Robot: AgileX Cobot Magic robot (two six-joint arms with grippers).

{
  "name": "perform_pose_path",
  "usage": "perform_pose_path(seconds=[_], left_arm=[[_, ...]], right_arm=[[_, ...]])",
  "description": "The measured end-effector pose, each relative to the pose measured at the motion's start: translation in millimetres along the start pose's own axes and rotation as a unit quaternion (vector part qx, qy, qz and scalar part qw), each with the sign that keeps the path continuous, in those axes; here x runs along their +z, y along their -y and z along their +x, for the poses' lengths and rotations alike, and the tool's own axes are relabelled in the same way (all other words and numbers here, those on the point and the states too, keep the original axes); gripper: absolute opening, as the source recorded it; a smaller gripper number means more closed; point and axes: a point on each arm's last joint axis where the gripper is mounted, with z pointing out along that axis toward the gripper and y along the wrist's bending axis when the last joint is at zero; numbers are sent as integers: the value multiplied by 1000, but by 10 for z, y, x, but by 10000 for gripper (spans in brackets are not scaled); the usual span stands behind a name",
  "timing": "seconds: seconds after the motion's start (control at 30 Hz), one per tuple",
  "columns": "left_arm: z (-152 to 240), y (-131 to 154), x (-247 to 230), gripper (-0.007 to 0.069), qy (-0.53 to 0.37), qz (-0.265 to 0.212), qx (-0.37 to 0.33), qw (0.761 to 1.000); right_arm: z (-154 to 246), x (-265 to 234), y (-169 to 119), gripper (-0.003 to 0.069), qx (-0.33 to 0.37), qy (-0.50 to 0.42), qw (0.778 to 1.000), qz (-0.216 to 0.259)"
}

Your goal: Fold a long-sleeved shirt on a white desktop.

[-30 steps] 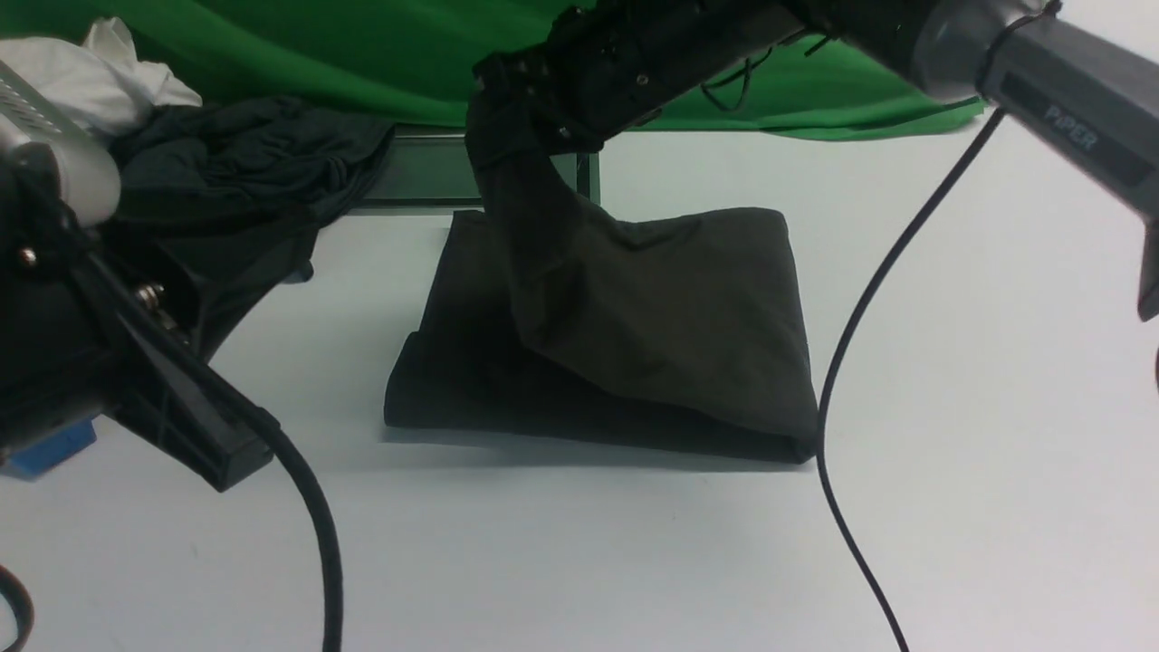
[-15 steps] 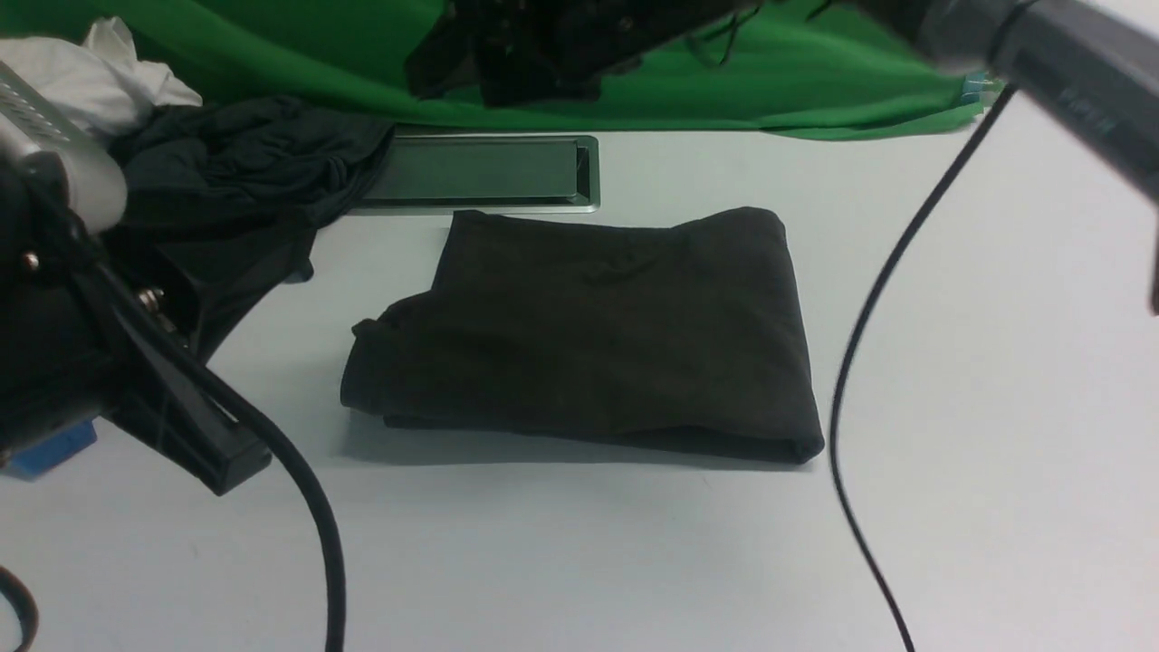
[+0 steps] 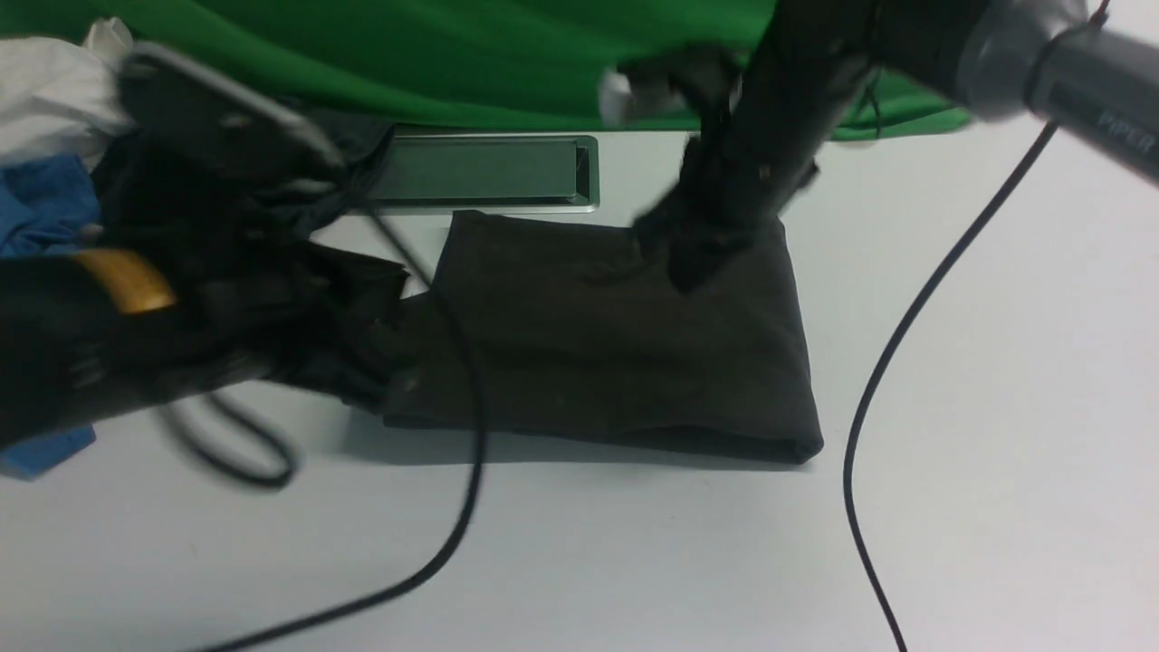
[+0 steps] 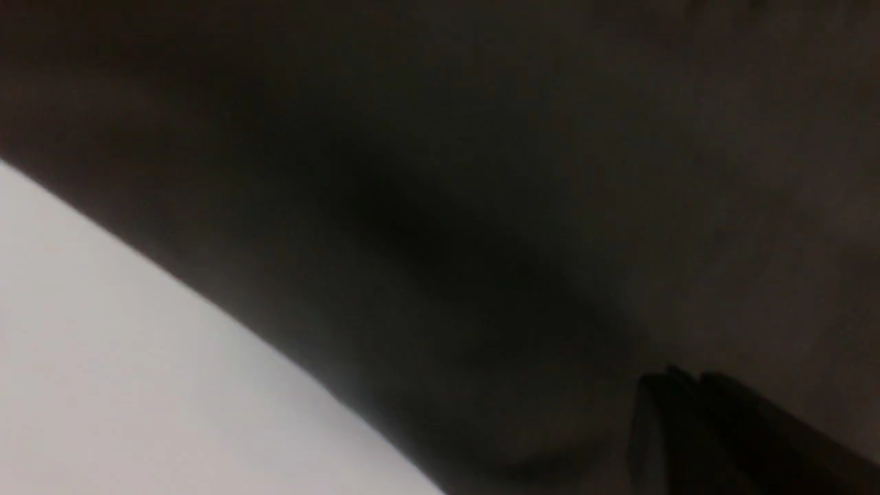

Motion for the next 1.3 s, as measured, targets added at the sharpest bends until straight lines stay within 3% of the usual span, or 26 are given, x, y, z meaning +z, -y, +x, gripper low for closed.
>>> perform_pose_path(seconds=[0.2, 0.37, 0.47, 0.67, 0.83, 1.03, 1.17, 1.3], left_arm=[[19, -249, 763, 18, -79, -11, -25, 997], [520, -572, 1410, 18, -197, -17, -64, 978], [740, -634, 1569, 18, -233, -14, -69, 970], [728, -671, 1595, 18, -223, -20, -65, 972], [568, -703, 1452, 18, -195, -30, -49, 979], [-32, -728, 804, 18, -67, -68, -34, 995], [-375, -609, 142, 18, 44, -90, -17, 995], [-353, -409, -343, 18, 108, -90, -9, 990]], right_arm=[[250, 327, 79, 30, 22, -56, 998, 0], [508, 558, 99, 31, 48, -81, 996, 3], [585, 601, 98, 31, 55, -80, 995, 3], [632, 575, 85, 31, 63, -81, 995, 2], [631, 292, 111, 34, 55, -50, 997, 31], [426, -165, 621, 64, 116, 151, 978, 80], [420, 83, 1003, 79, 159, 169, 970, 80], [311, 448, 1117, 81, 160, 161, 973, 48]])
